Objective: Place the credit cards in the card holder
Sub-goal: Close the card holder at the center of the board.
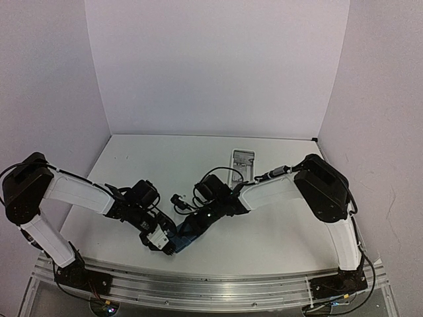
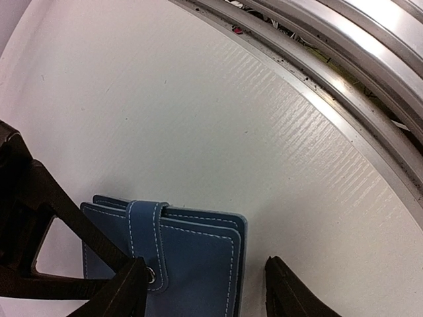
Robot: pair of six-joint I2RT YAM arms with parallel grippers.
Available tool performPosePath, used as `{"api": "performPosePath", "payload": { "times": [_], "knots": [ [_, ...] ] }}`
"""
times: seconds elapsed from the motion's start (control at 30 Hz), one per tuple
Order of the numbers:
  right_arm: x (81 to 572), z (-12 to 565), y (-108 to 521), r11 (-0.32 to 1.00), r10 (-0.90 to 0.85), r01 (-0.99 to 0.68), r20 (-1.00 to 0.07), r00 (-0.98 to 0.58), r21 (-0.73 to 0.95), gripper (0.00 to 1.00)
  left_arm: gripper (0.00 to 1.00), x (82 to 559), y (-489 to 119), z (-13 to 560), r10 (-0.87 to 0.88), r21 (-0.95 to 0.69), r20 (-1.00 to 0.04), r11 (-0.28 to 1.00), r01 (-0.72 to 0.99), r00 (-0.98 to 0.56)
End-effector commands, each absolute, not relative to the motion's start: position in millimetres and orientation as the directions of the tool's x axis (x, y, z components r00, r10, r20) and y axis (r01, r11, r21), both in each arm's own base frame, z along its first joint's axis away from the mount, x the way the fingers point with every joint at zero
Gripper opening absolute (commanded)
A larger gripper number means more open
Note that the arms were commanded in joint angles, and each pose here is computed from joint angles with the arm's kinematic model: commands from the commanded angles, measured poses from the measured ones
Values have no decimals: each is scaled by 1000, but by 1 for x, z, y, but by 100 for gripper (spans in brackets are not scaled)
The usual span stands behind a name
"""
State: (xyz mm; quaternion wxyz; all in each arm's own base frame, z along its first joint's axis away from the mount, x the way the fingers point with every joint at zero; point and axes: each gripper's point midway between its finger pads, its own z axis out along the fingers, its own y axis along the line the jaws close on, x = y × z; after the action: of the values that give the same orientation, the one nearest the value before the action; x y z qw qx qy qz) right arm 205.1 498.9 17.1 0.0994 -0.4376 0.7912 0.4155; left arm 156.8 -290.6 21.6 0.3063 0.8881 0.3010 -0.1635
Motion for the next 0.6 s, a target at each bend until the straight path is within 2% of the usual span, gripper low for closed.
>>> {"api": "performPosePath", "payload": {
  "times": [0.0,0.2,0.37,0.57],
  "knots": [
    [193,-56,446,525,-680,-726,-295,-671,443,0,61,156,-264,-7,516,363,-383,-679,638,767],
    [198,-55,439,591,-691,-743,-277,-667,315,0,57,168,-262,-11,556,358,-333,-673,647,762],
    [189,-59,441,584,-707,-750,-259,-658,310,0,52,156,-251,-14,525,339,-325,-712,615,787],
    [184,-70,433,615,-694,-721,-215,-688,320,0,50,151,-253,-9,498,353,-344,-717,601,796]
  ]
}}
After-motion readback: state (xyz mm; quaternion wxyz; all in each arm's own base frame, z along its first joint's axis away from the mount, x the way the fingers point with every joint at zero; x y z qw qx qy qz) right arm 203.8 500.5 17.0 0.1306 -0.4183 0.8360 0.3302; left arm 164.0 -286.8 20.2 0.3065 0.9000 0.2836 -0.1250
